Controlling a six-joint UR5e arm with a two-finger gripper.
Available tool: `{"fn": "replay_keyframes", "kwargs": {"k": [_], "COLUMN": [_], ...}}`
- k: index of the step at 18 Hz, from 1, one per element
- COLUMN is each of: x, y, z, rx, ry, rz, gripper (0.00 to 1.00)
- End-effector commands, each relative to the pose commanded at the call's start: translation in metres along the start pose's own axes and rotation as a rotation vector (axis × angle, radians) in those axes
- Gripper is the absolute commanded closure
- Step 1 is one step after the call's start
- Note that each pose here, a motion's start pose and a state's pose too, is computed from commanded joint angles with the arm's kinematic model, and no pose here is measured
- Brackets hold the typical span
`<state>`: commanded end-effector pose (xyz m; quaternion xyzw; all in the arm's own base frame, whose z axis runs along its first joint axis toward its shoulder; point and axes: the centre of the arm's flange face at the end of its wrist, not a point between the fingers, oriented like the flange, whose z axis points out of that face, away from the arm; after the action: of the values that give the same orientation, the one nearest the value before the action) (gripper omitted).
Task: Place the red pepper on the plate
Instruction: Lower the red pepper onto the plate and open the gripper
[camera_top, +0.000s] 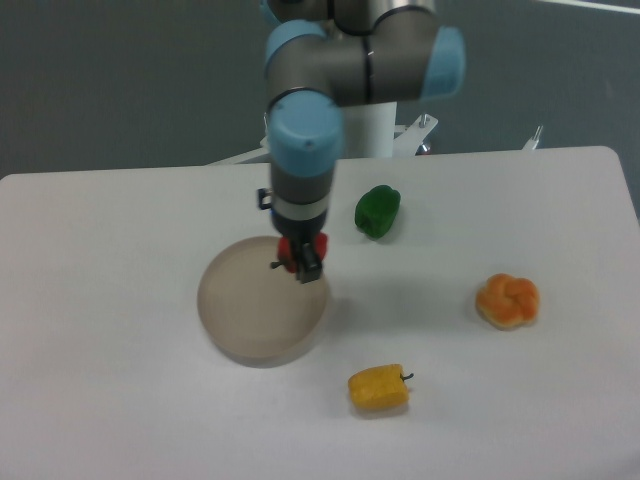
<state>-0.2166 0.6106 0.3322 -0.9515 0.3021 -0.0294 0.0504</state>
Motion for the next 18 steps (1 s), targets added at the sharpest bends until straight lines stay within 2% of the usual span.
{"fn": "replay_keyframes", "kwargs": {"k": [4,7,8,11,12,13,15,18], "x": [-0.005,-0.020,-0.022,-0.023,-0.024,-0.025,-0.025,-0.043], "y": [-0.008,-0.011,-0.011,-0.010,-0.010,-0.009,-0.006,0.032], "z": [0.040,0.068,0.077,0.083,0.081,0.074,0.057,0.007], "rx": [-0.019,-0.008,-0.011,-0.014,-0.010,-0.006,-0.001,0.020], "ry": [0.025,-0.004,0.002,0.011,0.006,-0.004,-0.025,-0.082], "rz": [0.010,0.016,0.015,0.017,0.025,0.019,0.013,-0.040], "gripper": [0.74,0.69,0.64,0.41,0.11,0.00,0.00,0.00]}}
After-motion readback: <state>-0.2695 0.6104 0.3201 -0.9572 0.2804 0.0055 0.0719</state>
